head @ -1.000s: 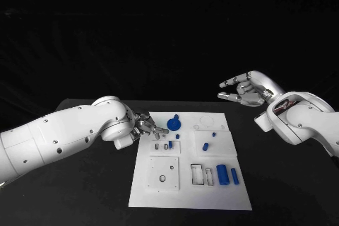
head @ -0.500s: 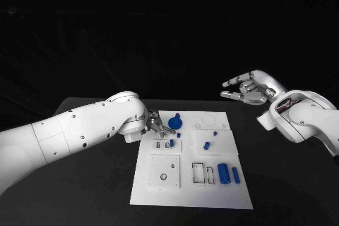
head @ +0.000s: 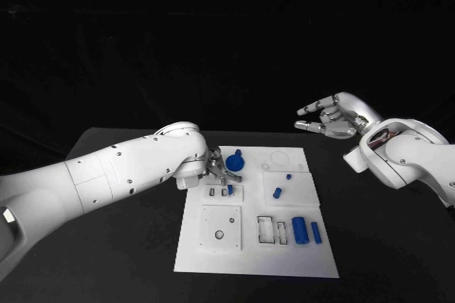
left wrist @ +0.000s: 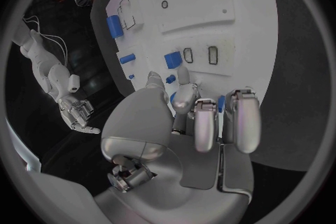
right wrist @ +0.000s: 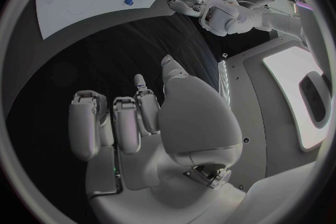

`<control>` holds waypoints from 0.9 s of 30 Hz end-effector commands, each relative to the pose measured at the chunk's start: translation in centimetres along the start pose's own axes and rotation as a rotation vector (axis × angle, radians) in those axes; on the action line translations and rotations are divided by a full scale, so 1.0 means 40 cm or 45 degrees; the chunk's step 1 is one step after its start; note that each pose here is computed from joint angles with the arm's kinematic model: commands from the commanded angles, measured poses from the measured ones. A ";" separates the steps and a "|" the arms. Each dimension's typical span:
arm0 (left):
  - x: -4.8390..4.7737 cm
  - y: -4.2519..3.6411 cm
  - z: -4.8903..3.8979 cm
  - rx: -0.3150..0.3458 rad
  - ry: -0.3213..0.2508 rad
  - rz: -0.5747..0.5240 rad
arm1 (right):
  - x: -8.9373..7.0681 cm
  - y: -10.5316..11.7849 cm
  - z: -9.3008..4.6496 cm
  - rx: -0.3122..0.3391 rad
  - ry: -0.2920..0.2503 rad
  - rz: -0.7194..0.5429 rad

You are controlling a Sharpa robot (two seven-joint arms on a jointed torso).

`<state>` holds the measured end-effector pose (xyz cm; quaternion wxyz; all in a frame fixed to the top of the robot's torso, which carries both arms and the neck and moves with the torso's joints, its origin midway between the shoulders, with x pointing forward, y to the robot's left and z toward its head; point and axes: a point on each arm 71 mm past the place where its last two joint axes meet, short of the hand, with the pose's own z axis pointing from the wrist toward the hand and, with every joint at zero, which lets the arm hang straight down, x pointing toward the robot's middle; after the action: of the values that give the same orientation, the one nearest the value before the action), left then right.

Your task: Assemble the parts on the task board

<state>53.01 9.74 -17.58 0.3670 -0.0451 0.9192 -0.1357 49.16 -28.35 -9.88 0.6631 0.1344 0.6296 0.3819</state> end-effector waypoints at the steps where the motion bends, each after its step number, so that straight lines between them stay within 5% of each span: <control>1: 0.004 0.011 0.002 -0.103 0.022 0.031 | 0.005 0.001 0.002 0.000 0.027 -0.004; 27: 0.024 -0.008 0.011 -0.098 0.089 0.091 | 0.014 -0.002 0.010 0.007 0.048 -0.005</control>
<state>52.78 8.87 -18.25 0.3464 -0.0212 0.9292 -0.1272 49.51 -28.06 -10.18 0.6563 0.1334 0.6372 0.3814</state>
